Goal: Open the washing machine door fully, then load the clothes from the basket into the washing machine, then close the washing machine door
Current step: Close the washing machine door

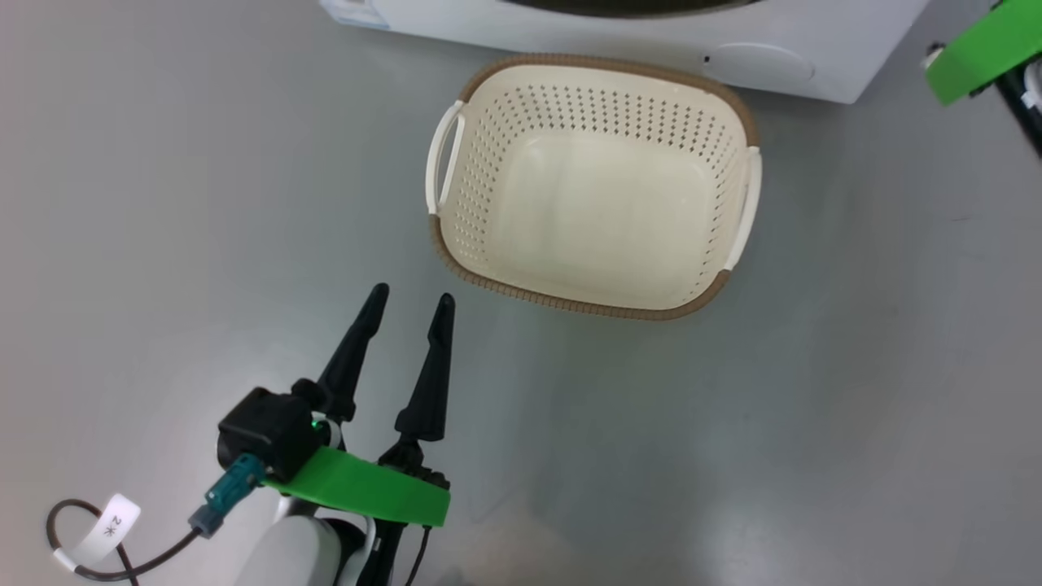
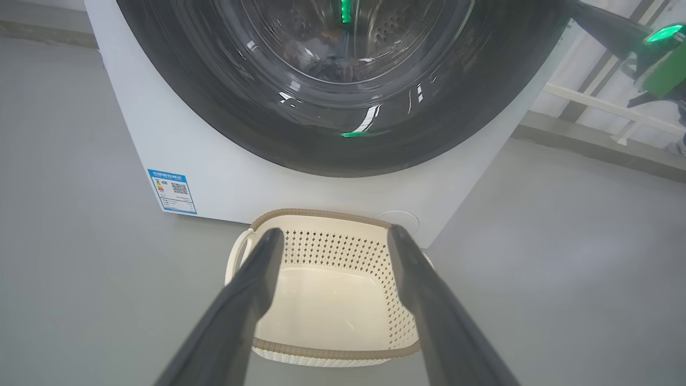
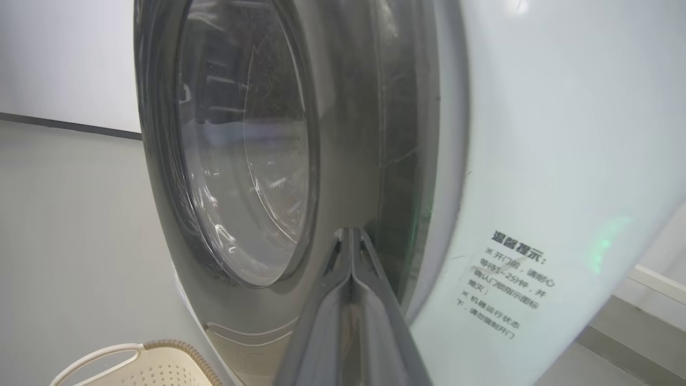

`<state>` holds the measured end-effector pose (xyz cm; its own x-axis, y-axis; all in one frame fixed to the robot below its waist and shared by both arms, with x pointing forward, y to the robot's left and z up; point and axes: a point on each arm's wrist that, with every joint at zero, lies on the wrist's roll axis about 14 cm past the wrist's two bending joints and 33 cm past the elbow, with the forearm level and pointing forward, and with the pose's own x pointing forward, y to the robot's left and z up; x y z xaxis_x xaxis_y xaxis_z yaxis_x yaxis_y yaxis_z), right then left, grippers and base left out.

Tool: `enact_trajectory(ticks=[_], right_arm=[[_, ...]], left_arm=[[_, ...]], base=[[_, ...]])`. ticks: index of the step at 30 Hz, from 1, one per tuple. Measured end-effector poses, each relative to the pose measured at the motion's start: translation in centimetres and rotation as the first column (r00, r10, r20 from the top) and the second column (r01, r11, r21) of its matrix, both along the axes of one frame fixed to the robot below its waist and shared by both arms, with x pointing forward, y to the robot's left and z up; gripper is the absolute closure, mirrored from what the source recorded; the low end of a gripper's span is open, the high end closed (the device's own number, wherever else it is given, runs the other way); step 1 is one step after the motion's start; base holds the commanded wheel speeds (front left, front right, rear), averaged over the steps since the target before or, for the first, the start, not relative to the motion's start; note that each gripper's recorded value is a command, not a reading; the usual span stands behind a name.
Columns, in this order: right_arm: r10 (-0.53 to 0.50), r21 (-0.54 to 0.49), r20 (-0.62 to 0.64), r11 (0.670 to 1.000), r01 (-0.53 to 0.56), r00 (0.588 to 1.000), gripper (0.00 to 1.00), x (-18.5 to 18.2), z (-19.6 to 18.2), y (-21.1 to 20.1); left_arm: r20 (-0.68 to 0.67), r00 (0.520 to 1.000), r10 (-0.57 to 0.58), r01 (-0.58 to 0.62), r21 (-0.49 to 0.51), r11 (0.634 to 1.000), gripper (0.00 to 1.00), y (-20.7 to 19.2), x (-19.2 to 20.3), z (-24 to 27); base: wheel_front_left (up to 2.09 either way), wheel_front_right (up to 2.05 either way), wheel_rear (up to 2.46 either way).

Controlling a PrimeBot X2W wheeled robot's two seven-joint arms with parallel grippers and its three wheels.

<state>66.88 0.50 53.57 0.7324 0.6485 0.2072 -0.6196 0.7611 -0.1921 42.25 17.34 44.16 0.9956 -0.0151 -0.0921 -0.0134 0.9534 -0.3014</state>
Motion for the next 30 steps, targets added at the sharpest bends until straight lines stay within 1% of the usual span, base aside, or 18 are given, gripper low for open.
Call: enact_trajectory(ticks=[2, 8, 11, 14, 16, 19, 24, 27, 30], right_arm=[[0.000, -0.001, -0.009, 1.000, 0.000, 1.000, 1.00, -0.8, -0.1, -0.2], [-0.020, 0.039, -0.042, 0.999, 0.022, 0.999, 1.00, -3.4, 0.4, -1.4], [-0.064, 0.072, -0.063, 0.995, 0.068, 0.996, 1.00, -5.3, 0.9, -3.2], [-0.109, 0.082, -0.079, 0.990, 0.116, 0.991, 1.00, -6.9, 0.9, -5.2], [-0.150, 0.104, -0.099, 0.982, 0.161, 0.984, 1.00, -8.0, 0.9, -6.7], [-0.227, 0.142, -0.129, 0.959, 0.244, 0.965, 1.00, -9.8, 0.9, -9.6], [-0.363, 0.196, -0.148, 0.901, 0.387, 0.920, 1.00, -13.0, 1.5, -14.4], [-0.419, 0.217, -0.154, 0.869, 0.445, 0.895, 1.00, -15.4, 1.8, -16.3], [-0.466, 0.218, -0.154, 0.844, 0.490, 0.871, 1.00, -17.8, 1.9, -17.9]], left_arm=[[0.011, 1.000, -0.002, 0.002, 0.001, 1.000, 0.00, 0.0, 0.0, 0.4], [0.051, 0.999, -0.018, 0.017, 0.015, 1.000, 0.00, -0.1, 0.3, 1.6], [0.084, 0.996, -0.018, 0.017, 0.019, 1.000, 0.00, 0.1, 0.4, 2.6], [0.103, 0.994, -0.023, 0.020, 0.028, 0.999, 0.00, 0.0, 0.4, 3.2], [0.107, 0.994, -0.035, 0.031, 0.032, 0.999, 0.00, -0.3, 0.1, 3.4], [0.117, 0.992, -0.037, 0.034, 0.027, 0.999, 0.00, -0.4, -0.3, 3.8], [0.141, 0.989, -0.039, 0.036, 0.021, 0.999, 0.00, -0.6, -0.9, 4.6], [0.152, 0.988, -0.035, 0.033, 0.014, 0.999, 0.00, -0.5, -1.4, 5.1], [0.167, 0.985, -0.037, 0.036, 0.009, 0.999, 0.00, -0.7, -1.9, 5.6]], base=[[0.00, 0.00, 0.00], [0.00, 0.00, 0.00], [0.00, 0.00, 0.00], [0.00, 0.00, 0.00], [0.00, 0.00, 0.00], [0.00, 0.00, 0.00], [0.00, 0.00, 0.00], [0.00, 0.00, 0.00], [0.00, 0.00, 0.00]])
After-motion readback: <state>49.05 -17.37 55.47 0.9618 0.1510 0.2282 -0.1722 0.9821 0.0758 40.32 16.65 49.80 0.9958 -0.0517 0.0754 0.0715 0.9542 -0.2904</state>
